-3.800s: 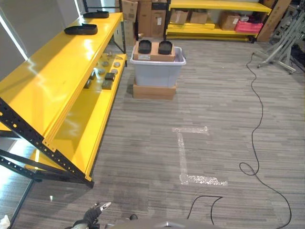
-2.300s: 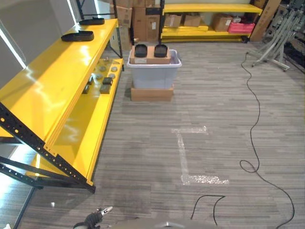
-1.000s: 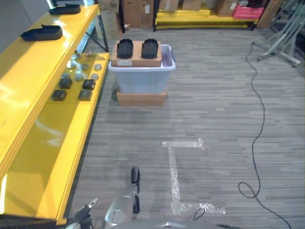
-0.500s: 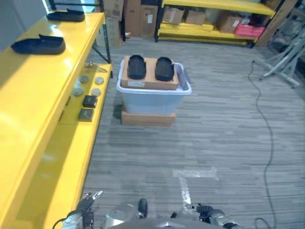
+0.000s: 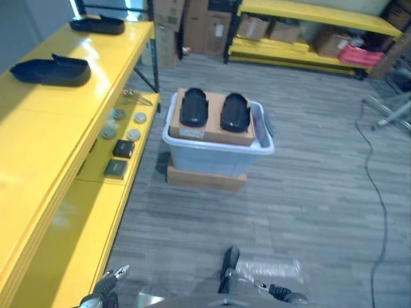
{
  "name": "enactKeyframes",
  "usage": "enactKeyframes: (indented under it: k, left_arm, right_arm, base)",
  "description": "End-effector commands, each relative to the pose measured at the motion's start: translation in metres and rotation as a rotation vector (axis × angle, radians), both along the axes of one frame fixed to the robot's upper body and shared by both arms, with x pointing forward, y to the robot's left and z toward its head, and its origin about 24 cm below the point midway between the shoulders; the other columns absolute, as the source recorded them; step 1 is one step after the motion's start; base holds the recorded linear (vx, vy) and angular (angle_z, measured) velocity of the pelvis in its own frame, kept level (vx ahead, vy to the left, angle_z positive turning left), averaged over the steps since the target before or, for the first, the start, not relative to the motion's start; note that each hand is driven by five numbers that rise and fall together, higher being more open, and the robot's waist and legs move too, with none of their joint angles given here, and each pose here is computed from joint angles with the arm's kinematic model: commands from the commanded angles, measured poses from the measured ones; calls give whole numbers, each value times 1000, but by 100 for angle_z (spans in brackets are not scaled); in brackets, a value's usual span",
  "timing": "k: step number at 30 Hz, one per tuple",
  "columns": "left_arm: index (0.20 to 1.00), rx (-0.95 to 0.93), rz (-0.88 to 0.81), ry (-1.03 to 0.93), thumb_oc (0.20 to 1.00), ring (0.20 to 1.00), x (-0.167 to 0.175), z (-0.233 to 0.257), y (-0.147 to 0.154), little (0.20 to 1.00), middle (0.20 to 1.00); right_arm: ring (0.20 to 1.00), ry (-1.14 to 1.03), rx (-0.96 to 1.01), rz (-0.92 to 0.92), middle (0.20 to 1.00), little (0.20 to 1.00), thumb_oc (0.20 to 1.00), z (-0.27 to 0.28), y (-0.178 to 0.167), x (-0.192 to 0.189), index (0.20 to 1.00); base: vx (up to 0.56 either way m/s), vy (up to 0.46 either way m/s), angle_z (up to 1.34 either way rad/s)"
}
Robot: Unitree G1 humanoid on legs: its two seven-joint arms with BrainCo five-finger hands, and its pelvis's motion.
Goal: Move parts from the plastic box to the shelf.
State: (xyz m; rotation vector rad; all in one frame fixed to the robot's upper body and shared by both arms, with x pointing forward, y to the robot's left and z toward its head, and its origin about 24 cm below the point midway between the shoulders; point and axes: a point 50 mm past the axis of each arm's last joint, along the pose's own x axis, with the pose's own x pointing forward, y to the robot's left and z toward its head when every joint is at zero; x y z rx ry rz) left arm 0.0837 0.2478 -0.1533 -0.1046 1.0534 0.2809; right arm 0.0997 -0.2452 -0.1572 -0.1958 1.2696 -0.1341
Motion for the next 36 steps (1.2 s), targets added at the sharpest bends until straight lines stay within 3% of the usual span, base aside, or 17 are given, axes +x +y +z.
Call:
enactKeyframes:
  k: [1,11,27,36]
  left_arm:
    - [1000,17,-19,-29,1000,1000,-1,3,6,1000,1000]
    - [1000,-48,44,-77,1000,1000,15,2,-9,1000,1000]
    - [1000,-29,28,-91,1000,1000,22,4,-9,1000,1000]
    - [1000,1,-67,-93,1000,1000,14,6,-8,1000,1000]
  right_arm:
    - [1000,4,-71,-23,1000,1000,1000,6,-20,0,1000]
    - [1000,51,-154,-51,1000,1000,1000,17,-51,0,1000]
    - [1000,60,-133,14,1000,1000,1000,6,-27,-11,1000]
    - [1000,-120,-77,27,1000,1000,1000,13,-7,26,1000]
  base:
    - [395,-258,48]
    - [252,-192,8]
    - [120,105,2]
    - [10,78,-13]
